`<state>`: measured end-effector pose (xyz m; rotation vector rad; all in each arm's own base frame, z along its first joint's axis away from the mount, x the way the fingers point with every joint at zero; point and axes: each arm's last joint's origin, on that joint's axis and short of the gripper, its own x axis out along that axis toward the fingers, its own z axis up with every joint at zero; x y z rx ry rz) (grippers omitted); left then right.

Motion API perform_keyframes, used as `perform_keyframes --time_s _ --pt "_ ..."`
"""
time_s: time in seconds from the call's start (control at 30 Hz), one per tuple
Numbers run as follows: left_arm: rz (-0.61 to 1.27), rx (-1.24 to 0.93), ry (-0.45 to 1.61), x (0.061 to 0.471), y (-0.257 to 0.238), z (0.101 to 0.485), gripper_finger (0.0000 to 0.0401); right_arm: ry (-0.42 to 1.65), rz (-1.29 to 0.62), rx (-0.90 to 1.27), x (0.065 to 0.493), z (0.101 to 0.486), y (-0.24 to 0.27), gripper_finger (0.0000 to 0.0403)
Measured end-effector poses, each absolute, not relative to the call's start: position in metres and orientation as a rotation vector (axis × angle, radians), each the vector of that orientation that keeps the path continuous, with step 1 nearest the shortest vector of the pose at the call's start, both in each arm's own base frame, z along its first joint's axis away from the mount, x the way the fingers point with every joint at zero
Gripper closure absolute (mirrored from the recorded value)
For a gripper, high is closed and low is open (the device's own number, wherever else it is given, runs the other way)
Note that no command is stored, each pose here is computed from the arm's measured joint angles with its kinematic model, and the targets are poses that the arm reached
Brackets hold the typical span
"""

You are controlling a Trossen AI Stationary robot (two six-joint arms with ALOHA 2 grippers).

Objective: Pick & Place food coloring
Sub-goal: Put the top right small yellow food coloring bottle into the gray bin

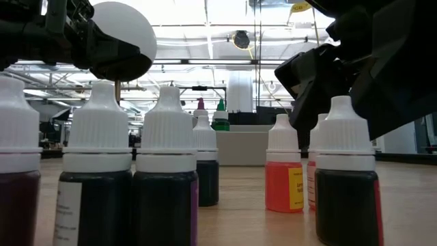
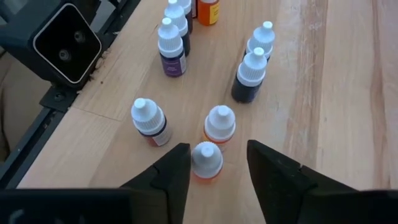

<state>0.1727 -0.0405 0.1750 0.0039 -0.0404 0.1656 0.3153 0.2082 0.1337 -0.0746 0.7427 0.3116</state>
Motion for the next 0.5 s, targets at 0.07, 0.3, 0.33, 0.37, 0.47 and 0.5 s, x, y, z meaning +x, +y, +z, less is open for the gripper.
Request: perform_keyframes --time_s 0.07,0.3,0.33,0.37,0.47,0.5 --pt "0.166 0.006 -0.035 0.1728 -0.0405 0.1746 0.0364 0.743 0.312 -0.075 0.3152 0.1337 0.2083 0.0267" --pt "0.166 0.013 -0.018 0.1728 -0.0405 0.1727 0.0364 0.744 0.317 -0.076 0.3147 0.1337 0.209 0.0304" --pt "0.166 0.013 -0.018 0.1728 -0.0405 0.1727 0.0364 0.744 0.318 -0.077 0.3146 0.1337 0.2091 0.031" --pt "0.166 0.013 -0.018 0.1728 -0.0405 0.1727 0.0364 0.743 0.318 -0.078 0.3147 0.1337 0.2091 0.0316" --pt "0.166 0.014 -0.017 0.1727 -0.0405 0.1726 0.0364 0.742 0.319 -0.082 0.3147 0.1337 0.2092 0.0335" --pt "0.166 0.014 -0.015 0.1728 -0.0405 0.1724 0.0364 0.742 0.32 -0.081 0.3147 0.1337 0.2092 0.034"
